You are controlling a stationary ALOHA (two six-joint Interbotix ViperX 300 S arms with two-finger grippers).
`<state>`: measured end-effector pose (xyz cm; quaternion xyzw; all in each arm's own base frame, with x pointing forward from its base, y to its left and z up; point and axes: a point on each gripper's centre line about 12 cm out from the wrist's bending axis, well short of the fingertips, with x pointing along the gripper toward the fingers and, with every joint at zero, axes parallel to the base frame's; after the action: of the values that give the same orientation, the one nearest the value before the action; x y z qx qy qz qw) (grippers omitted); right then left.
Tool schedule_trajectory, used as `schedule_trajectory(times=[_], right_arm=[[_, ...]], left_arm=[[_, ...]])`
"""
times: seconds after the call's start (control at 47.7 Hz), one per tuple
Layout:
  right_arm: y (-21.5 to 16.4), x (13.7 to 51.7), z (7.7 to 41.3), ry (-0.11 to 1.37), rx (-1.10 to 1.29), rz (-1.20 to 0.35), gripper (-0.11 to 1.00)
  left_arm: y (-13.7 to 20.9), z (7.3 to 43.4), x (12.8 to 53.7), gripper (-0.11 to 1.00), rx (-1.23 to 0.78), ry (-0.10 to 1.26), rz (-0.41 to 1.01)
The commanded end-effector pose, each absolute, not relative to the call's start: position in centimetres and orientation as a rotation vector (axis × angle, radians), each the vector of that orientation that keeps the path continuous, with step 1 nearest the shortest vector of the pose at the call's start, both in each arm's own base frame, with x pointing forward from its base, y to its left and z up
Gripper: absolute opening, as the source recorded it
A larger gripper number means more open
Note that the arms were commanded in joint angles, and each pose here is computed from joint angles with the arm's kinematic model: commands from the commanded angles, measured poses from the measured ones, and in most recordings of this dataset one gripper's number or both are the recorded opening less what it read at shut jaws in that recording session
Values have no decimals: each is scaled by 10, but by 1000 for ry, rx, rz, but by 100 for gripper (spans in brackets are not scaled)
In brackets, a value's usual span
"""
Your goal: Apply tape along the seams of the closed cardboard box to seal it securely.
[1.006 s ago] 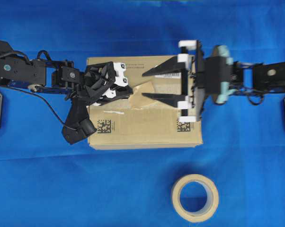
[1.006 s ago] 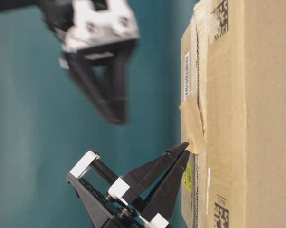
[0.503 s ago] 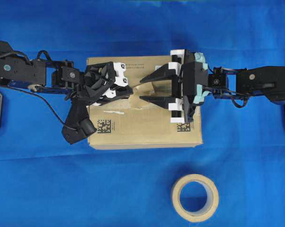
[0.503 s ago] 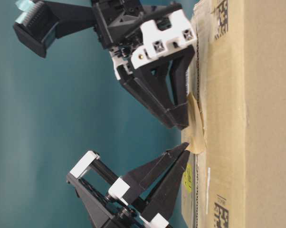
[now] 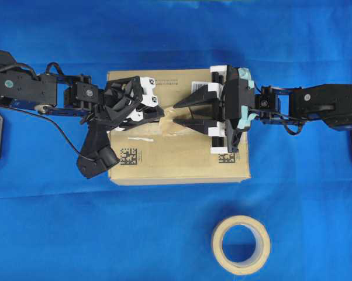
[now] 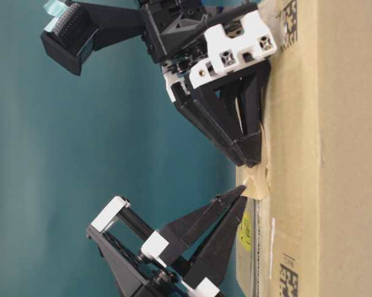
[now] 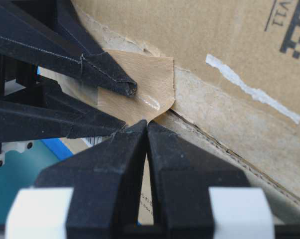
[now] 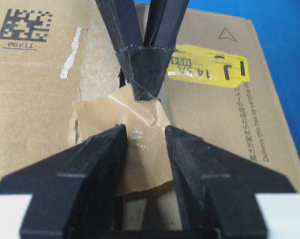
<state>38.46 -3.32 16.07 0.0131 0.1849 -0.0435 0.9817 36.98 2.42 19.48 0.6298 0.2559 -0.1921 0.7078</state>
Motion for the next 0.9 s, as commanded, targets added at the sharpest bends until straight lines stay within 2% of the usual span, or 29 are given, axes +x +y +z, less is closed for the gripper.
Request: schedule_trajectory(times=[0.0, 0.398, 0.691, 0.733, 0.88], right_arm=[[-34, 384, 163, 384, 27, -92, 40], [-34, 382, 162, 395, 29, -92, 40], [-34, 383, 163, 390, 28, -90, 40], [-34, 383, 163, 390, 28, -90, 40], [-34, 383, 163, 390, 29, -92, 40]], left_arm=[[25, 206, 375, 0, 1402, 543, -400], [25, 215, 380, 0, 1413, 533, -395], [34, 211, 376, 2, 1388, 610, -435], [35, 211, 376, 6, 1388, 612, -435], [35, 212, 376, 45, 1415, 607, -441]])
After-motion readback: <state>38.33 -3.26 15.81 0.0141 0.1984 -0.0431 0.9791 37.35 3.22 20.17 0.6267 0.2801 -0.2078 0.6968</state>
